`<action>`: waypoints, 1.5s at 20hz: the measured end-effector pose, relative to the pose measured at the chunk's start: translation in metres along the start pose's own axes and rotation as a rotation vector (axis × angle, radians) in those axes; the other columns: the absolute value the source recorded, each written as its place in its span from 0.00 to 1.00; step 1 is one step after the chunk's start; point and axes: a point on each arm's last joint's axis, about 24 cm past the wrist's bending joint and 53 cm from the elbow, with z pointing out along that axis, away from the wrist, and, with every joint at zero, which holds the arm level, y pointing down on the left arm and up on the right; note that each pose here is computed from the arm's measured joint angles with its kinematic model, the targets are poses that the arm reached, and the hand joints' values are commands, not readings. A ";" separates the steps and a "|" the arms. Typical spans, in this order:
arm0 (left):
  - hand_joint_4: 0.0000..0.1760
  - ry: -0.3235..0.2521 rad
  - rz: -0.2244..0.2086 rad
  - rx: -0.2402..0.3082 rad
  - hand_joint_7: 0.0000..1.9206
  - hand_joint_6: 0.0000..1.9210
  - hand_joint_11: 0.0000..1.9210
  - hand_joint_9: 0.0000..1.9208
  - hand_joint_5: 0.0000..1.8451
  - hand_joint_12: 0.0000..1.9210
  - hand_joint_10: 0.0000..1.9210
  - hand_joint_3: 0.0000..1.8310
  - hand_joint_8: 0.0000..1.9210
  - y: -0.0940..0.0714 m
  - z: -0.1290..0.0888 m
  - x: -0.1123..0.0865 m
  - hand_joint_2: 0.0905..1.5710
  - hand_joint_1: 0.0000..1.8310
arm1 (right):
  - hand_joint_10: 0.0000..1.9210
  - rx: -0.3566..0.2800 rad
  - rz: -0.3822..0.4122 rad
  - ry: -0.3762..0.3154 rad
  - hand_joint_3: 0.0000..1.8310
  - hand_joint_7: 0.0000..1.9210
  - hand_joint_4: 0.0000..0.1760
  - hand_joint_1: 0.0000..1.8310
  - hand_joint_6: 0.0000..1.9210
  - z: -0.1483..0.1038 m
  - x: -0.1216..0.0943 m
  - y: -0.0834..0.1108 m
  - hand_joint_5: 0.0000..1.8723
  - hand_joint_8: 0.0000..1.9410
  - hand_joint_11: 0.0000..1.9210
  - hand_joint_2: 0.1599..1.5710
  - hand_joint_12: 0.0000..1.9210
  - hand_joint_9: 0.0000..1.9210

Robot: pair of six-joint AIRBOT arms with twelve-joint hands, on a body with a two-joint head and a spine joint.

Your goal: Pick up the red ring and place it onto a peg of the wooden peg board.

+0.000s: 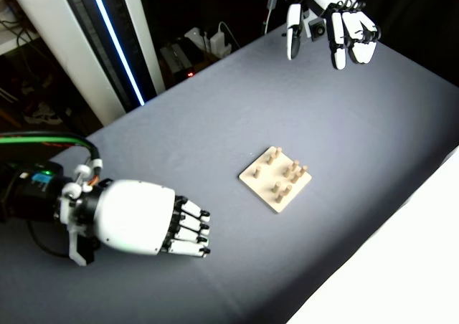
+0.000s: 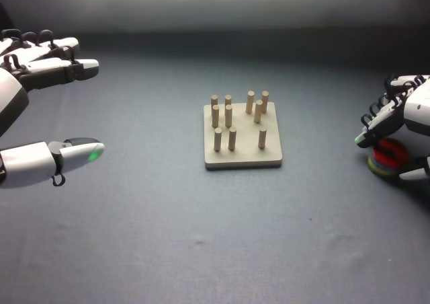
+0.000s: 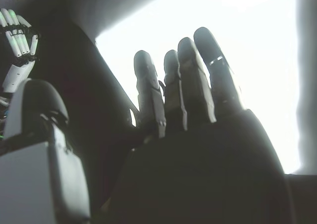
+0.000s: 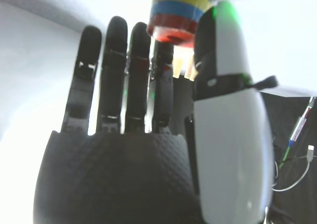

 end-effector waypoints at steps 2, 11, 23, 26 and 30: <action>0.00 0.002 0.001 0.002 0.14 0.00 0.00 0.13 0.28 0.47 0.00 0.00 0.00 0.000 0.000 0.000 0.64 0.37 | 0.02 0.002 -0.001 -0.001 0.00 0.52 0.12 0.67 0.38 0.001 0.000 -0.001 0.53 0.39 0.18 0.66 0.60 0.48; 0.00 0.002 -0.001 0.002 0.15 0.00 0.00 0.15 0.29 0.51 0.00 0.00 0.00 0.000 0.000 0.000 0.64 0.36 | 0.58 0.013 -0.003 -0.005 0.00 0.55 0.00 0.75 0.52 0.003 -0.002 -0.004 0.52 0.37 0.43 0.66 0.58 0.51; 0.00 0.001 0.001 0.001 0.15 0.00 0.00 0.13 0.28 0.44 0.00 0.00 0.00 0.000 -0.002 0.000 0.63 0.39 | 0.62 -0.216 -0.041 -0.088 0.00 0.54 0.00 0.69 0.40 0.018 -0.027 0.081 0.53 0.60 0.43 0.67 0.79 0.50; 0.00 0.001 0.000 0.004 0.15 0.00 0.00 0.13 0.29 0.44 0.00 0.00 0.00 0.000 -0.002 0.001 0.63 0.40 | 0.61 -0.289 -0.083 -0.105 0.00 0.56 0.00 0.75 0.51 0.024 -0.034 0.108 0.49 0.46 0.40 0.67 0.64 0.49; 0.00 0.002 0.003 0.000 0.15 0.00 0.00 0.13 0.28 0.42 0.00 0.00 0.00 0.002 -0.001 0.000 0.63 0.40 | 0.58 -0.316 -0.075 -0.115 0.00 0.59 0.00 0.75 0.54 0.035 -0.034 0.121 0.50 0.36 0.37 0.66 0.57 0.49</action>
